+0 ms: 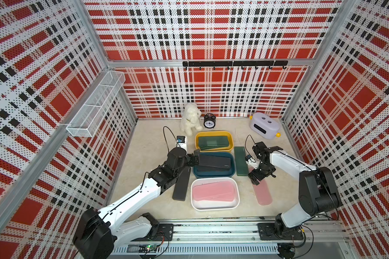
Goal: Place the pencil cases by color into the storage box
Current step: Pick up the pencil case from the center of the board.
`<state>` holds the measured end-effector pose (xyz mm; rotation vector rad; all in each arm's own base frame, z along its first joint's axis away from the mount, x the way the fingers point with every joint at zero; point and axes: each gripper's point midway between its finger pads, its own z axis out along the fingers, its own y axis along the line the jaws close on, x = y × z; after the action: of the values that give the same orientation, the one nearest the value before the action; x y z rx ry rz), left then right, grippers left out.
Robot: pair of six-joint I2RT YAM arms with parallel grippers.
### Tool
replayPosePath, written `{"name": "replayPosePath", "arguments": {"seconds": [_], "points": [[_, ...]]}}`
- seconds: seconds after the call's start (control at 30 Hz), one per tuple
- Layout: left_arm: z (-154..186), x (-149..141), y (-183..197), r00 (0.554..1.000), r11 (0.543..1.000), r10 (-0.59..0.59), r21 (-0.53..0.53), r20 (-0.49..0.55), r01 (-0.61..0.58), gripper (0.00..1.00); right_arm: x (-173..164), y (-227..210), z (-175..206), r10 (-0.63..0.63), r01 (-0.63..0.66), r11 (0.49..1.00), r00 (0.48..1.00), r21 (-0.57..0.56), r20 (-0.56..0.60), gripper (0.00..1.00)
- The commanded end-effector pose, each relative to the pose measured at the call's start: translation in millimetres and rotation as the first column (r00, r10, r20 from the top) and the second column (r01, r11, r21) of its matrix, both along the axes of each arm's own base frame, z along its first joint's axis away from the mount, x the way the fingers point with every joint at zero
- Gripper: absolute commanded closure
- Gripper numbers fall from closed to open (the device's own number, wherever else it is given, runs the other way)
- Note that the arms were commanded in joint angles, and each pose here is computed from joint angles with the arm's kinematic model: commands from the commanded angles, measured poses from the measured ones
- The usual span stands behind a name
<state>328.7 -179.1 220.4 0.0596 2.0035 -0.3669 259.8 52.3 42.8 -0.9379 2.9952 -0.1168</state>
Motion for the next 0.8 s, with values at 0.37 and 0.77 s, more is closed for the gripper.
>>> {"name": "replayPosePath", "arguments": {"seconds": [0.37,0.77], "points": [[11.9,7.4,-1.8,1.0,1.0,0.006,-0.006,0.019,-0.006,0.05,12.0,6.4,-6.6,-0.012,0.012,1.0,1.0,-0.013,-0.024,0.0],[8.8,8.3,0.7,1.0,1.0,0.001,0.018,0.013,-0.002,0.05,19.3,1.8,-9.6,-0.115,0.112,0.991,0.992,-0.069,-0.052,0.0]]}}
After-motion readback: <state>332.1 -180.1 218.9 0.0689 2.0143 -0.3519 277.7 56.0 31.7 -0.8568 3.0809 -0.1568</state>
